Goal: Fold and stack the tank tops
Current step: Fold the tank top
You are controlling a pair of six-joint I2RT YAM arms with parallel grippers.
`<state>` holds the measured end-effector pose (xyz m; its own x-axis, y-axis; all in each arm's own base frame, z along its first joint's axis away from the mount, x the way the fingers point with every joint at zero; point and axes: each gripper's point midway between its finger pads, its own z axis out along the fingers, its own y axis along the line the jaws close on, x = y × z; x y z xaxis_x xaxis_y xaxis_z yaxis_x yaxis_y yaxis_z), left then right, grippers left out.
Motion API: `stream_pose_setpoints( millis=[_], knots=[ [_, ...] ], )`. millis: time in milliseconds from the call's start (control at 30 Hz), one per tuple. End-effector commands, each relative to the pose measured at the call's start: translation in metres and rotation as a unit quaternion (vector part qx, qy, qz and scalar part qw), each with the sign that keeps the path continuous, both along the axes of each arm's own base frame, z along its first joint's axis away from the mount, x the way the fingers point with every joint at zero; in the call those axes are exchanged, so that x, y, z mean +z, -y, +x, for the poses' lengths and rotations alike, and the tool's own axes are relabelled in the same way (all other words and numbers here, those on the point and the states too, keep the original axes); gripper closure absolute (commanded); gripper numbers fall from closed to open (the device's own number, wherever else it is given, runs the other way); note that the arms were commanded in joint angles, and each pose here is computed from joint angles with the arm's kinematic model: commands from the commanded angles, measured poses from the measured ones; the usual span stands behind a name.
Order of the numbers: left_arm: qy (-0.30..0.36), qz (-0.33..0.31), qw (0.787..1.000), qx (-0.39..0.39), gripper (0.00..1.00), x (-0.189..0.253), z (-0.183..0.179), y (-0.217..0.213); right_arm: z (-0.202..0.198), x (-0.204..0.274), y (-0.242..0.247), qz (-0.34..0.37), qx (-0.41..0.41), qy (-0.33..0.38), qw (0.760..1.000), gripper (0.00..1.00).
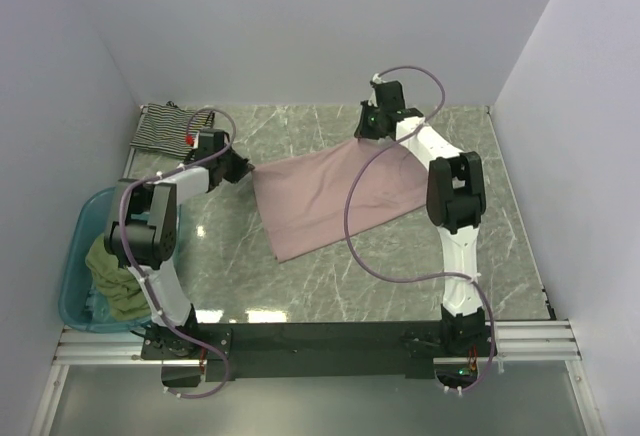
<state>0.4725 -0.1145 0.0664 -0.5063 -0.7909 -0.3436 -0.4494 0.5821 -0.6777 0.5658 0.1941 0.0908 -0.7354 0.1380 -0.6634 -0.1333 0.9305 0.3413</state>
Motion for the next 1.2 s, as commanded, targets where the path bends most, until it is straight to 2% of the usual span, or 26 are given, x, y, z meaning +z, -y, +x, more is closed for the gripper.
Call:
stream_pose_setpoints(
  millis=[0, 467, 667, 1167],
  knots=[
    [0.054, 0.0, 0.998, -0.021, 0.99, 0.033, 0.0, 0.009, 0.001, 0.031, -0.001, 0.008, -0.009, 0.045, 0.999, 0.98],
    [0.06, 0.001, 0.997, -0.051, 0.99, 0.04, -0.057, 0.032, -0.044, 0.025, 0.018, 0.003, -0.034, 0.047, 0.998, 0.99],
    [0.053, -0.003, 0.997, -0.053, 0.99, 0.033, -0.08, 0.034, -0.07, 0.014, 0.026, 0.005, -0.042, 0.035, 0.998, 1.0],
    [0.027, -0.011, 0.997, -0.069, 0.99, 0.008, -0.123, 0.04, -0.105, -0.004, 0.036, 0.01, -0.058, 0.025, 0.998, 1.0]
  ],
)
